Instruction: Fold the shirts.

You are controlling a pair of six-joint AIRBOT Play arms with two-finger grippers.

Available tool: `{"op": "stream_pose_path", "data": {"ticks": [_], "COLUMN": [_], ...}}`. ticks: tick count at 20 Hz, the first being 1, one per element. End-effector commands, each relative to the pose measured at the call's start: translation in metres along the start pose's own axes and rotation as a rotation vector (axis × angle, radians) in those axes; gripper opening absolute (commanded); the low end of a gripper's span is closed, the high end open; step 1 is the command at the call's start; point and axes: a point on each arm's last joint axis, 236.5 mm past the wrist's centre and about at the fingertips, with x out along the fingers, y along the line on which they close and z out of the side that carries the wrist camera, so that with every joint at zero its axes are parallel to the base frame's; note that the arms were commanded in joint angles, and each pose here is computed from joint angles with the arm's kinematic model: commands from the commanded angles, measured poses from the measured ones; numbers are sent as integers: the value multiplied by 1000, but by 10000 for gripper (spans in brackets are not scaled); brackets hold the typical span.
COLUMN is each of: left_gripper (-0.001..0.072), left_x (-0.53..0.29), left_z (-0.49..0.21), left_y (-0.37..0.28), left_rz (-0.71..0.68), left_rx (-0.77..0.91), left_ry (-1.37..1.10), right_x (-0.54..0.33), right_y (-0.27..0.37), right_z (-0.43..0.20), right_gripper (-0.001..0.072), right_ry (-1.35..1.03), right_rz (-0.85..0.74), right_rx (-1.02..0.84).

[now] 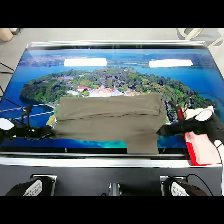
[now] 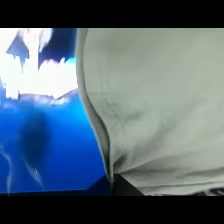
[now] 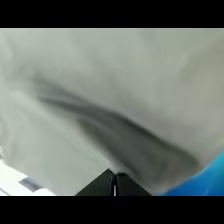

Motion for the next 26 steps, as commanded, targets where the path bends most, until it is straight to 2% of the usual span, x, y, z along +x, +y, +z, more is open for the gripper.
{"op": "stream_pose_path", "data": {"ticks": [1, 6, 9, 12, 16, 20, 21, 22, 23, 24, 26], "left_gripper": [22, 23, 23, 24, 24, 40, 198, 505, 632, 631, 631], "left_x": [-24, -14, 0, 14, 37, 69, 71, 68, 60, 49, 20], "left_z": [24, 90, 133, 169, 197, 187, 187, 189, 191, 195, 204], "left_y": [-16, -19, -35, -36, -29, -27, -26, -25, -23, -23, -24], "left_rz": [-28, -67, -96, -104, -107, -105, -108, -109, -113, -120, -127], "left_rx": [7, -31, 17, 0, -40, -52, -57, -58, -57, -56, -40], "left_ry": [-105, -154, -138, -123, -101, -30, -25, -28, -30, -33, -68], "right_x": [-40, -46, -21, -6, 21, 50, 49, 44, 35, 21, -4], "right_y": [-1, -20, -29, -55, -73, -74, -74, -69, -66, -65, -89], "right_z": [58, 139, 187, 226, 240, 225, 226, 226, 223, 217, 200], "right_gripper": [11, 11, 12, 12, 14, 21, 134, 451, 703, 718, 720], "right_ry": [-139, -302, -322, -364, -349, -269, -273, -265, -245, -218, -178], "right_rz": [-58, -71, -92, -116, -89, -70, -69, -52, -35, -24, -52], "right_rx": [-34, -16, -62, 13, 46, 26, 27, 16, -45, -110, -87]}}
